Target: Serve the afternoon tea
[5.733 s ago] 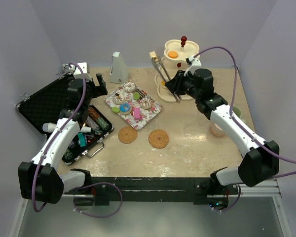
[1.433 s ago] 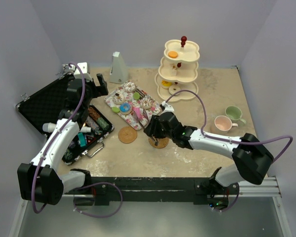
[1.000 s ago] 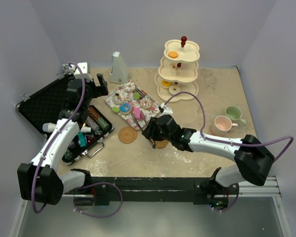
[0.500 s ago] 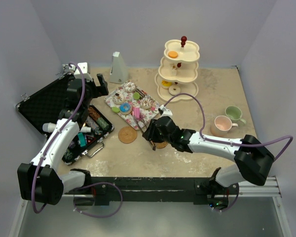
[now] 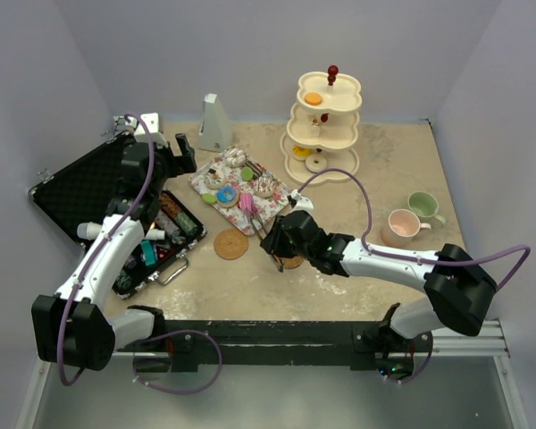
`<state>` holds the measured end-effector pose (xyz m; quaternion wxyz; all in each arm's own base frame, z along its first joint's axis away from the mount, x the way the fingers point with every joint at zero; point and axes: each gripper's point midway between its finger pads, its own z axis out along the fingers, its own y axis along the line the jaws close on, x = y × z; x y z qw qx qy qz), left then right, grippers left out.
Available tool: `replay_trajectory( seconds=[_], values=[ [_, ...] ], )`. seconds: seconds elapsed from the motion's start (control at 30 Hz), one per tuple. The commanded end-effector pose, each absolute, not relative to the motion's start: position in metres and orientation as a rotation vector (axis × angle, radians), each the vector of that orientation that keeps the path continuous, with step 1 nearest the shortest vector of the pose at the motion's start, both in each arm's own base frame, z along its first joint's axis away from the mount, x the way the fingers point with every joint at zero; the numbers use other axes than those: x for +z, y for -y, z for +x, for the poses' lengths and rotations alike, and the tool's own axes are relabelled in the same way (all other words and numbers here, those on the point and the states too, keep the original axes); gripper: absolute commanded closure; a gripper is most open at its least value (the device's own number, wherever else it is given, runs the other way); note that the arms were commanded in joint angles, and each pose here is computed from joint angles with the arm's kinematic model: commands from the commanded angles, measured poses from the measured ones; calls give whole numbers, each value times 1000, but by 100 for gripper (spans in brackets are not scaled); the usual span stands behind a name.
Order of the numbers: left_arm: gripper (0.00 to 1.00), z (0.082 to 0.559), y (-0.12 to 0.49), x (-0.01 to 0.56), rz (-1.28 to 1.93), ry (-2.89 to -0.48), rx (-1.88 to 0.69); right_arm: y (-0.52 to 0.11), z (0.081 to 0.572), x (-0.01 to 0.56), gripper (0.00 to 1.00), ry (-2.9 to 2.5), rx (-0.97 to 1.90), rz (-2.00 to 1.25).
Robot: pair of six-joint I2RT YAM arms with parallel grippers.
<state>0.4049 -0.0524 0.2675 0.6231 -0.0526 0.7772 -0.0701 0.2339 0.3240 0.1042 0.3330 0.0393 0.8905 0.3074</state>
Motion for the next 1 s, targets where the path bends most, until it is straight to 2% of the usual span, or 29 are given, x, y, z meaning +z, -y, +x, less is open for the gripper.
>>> replay_trajectory(
  seconds=[0.0,0.27,0.47,0.73,0.97],
  values=[
    [0,409,57,284,-121,-1735,-188,-325,243,131,74,-2238,833,156],
    [0,409,58,284,-120,-1737,-189,-319,259,159,75,-2167,829,146],
    [0,409,56,283,-124,-1736,-181,-314,270,157,75,-2159,819,145],
    [0,409,57,284,-122,-1736,-184,-309,266,134,59,-2197,787,137],
    [0,410,57,280,-120,-1744,-184,-314,264,133,54,-2191,826,129]
  ],
)
